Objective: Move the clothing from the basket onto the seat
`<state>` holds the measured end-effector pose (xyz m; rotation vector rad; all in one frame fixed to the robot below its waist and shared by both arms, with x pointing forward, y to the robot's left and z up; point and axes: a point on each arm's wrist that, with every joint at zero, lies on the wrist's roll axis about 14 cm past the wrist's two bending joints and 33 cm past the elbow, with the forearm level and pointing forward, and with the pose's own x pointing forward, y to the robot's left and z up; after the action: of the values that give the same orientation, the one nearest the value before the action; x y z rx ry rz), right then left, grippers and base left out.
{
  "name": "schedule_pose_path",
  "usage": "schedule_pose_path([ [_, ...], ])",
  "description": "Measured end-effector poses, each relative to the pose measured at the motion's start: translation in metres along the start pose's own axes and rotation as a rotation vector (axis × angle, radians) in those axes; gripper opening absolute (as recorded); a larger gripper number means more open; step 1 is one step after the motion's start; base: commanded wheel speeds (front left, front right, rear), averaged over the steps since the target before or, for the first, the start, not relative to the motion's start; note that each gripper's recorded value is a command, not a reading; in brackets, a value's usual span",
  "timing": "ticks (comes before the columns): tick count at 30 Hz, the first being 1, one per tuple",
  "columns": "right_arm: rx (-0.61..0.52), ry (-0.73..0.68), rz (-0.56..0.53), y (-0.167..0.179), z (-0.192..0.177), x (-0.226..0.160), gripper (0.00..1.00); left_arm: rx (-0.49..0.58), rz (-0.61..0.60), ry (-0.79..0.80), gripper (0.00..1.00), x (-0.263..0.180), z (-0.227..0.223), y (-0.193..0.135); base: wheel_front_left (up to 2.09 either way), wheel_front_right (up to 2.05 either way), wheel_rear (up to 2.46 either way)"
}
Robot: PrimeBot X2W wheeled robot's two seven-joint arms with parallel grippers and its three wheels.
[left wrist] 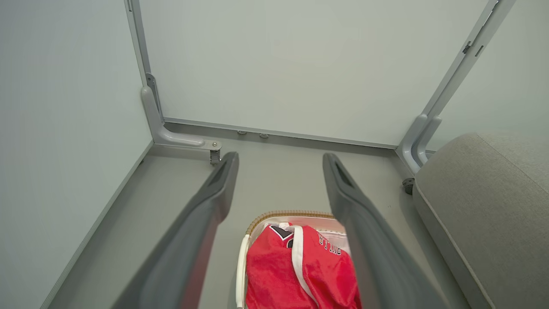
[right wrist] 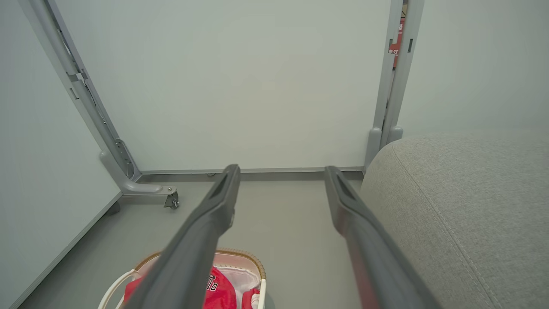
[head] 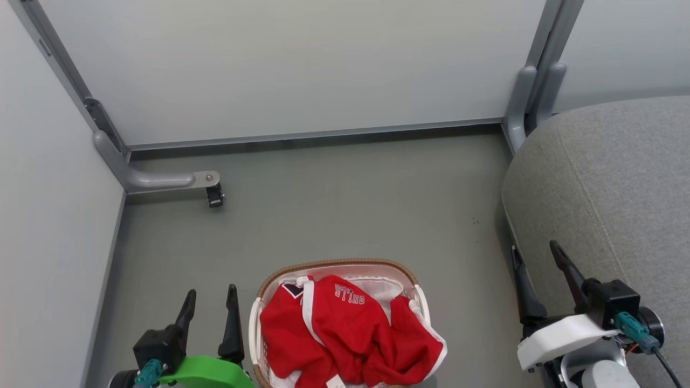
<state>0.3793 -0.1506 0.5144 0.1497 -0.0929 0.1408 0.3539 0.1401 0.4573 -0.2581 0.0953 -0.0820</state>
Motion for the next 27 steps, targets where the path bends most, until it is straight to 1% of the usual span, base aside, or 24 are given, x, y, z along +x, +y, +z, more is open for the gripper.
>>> schedule_pose_path([
  [9,-0.055,-0.003,0.017,0.0029,-0.0004,-0.0002,1.00,0.043,-0.008,-0.002,1.00,-0.0009,-0.0022,-0.0021,0.00,0.00,0.00],
  [27,-0.056,0.000,0.015,0.0022,-0.0012,-0.0008,1.00,0.047,-0.004,0.015,1.00,-0.0017,-0.0071,-0.0016,0.00,0.00,0.00],
])
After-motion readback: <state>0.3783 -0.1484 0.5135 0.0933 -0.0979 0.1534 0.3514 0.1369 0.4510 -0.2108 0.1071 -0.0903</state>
